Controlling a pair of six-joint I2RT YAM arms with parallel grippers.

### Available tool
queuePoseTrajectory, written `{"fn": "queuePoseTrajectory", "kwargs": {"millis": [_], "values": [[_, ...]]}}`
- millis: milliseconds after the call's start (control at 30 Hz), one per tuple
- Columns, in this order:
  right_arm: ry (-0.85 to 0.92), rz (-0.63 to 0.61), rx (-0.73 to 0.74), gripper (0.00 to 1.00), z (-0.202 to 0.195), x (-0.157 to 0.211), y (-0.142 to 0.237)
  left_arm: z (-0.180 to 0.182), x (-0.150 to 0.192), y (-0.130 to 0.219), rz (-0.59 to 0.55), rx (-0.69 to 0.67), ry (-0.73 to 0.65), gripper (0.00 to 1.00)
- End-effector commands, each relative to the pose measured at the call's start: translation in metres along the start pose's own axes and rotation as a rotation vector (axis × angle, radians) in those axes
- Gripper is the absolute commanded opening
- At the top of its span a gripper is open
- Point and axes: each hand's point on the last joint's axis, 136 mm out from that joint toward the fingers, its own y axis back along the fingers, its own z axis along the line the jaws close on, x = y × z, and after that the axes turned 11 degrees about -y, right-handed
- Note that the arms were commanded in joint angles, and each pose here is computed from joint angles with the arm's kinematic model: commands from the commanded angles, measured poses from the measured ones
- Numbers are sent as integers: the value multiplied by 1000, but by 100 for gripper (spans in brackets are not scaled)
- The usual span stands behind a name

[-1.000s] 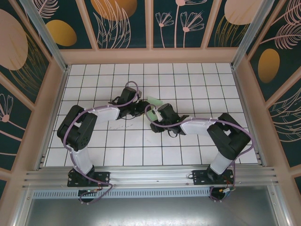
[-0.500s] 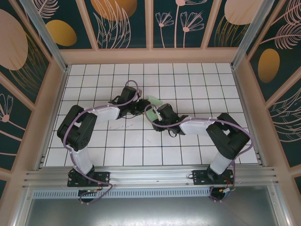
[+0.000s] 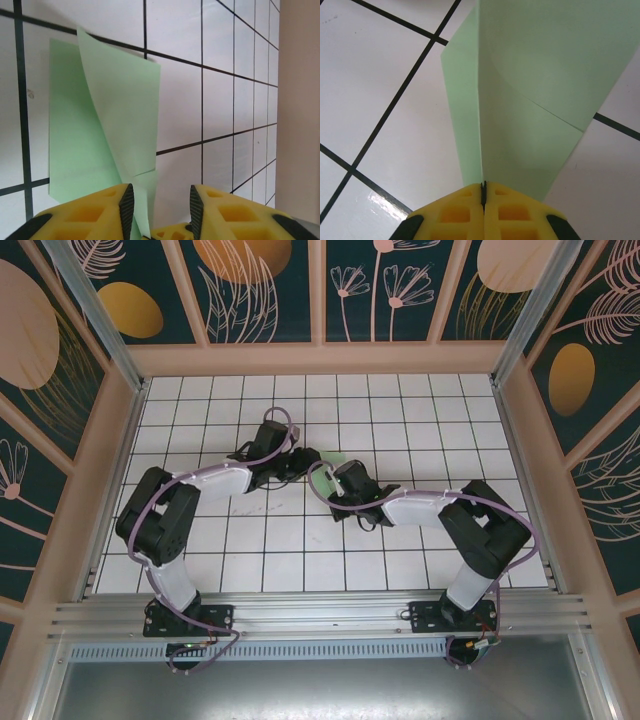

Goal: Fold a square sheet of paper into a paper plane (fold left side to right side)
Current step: Fourth fold the wing at the center of the table.

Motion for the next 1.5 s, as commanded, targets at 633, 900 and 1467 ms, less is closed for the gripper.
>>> {"fn": "queuePoseTrajectory", "kwargs": {"millis": [633, 900, 1467], "values": [[-251, 53, -377, 0, 4, 1, 23, 24, 33, -10, 74, -47, 13, 32], [-287, 69, -387, 0, -2, 7, 20, 13, 26, -28, 79, -30, 1, 34], [-316, 96, -393, 0, -6, 18, 12, 19, 36, -49, 128, -55, 15, 38]]}}
